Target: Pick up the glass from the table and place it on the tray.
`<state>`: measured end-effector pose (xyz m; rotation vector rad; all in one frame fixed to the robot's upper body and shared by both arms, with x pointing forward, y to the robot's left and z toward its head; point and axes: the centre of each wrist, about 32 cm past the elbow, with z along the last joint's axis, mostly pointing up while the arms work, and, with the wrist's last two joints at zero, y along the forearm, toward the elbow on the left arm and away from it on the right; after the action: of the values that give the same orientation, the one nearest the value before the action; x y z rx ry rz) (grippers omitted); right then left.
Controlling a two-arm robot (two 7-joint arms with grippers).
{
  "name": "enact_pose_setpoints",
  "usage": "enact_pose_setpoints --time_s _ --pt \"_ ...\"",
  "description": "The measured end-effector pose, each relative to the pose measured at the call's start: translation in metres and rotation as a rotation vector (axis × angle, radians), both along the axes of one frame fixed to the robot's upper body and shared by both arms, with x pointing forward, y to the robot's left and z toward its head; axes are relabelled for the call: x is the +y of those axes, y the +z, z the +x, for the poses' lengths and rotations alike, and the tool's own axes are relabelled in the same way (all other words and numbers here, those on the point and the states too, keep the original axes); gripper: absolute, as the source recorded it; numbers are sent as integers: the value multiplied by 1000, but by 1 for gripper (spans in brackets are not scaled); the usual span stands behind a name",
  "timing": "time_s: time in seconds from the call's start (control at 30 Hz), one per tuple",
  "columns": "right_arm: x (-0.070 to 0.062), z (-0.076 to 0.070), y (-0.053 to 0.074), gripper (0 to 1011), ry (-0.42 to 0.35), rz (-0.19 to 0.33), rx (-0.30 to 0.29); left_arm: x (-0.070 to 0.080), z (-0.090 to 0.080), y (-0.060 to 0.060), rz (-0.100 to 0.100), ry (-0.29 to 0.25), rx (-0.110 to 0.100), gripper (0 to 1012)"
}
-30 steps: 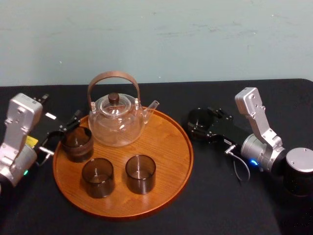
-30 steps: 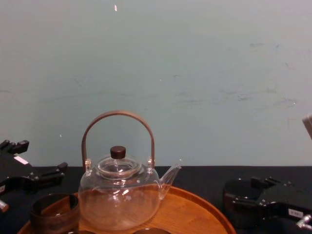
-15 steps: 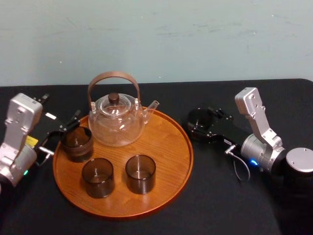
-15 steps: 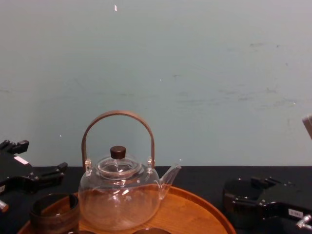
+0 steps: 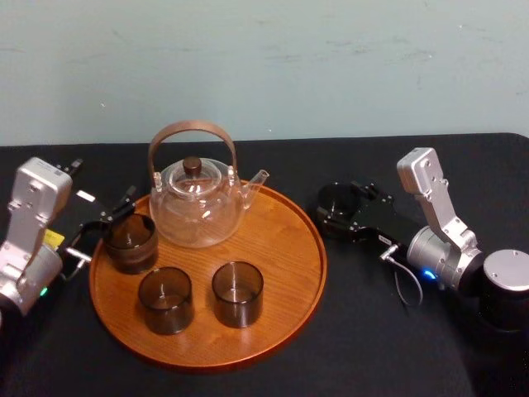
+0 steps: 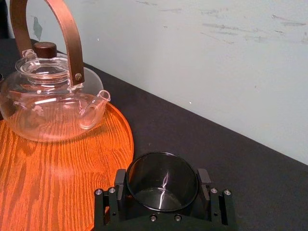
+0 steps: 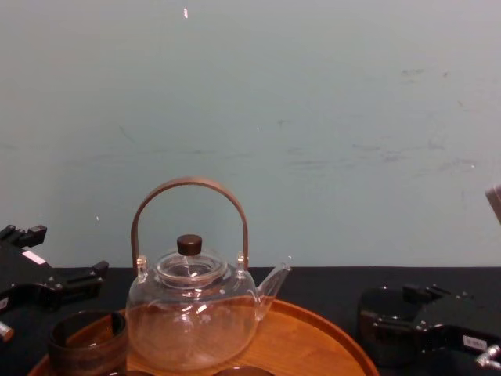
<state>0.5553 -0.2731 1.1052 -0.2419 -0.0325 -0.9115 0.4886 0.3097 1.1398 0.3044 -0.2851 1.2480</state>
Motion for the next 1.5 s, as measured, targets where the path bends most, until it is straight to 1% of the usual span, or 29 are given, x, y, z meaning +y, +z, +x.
enact_pose_setpoints --time_s 1.5 --pt "0 0 0 906 0 0 0 0 0 0 0 0 0 1001"
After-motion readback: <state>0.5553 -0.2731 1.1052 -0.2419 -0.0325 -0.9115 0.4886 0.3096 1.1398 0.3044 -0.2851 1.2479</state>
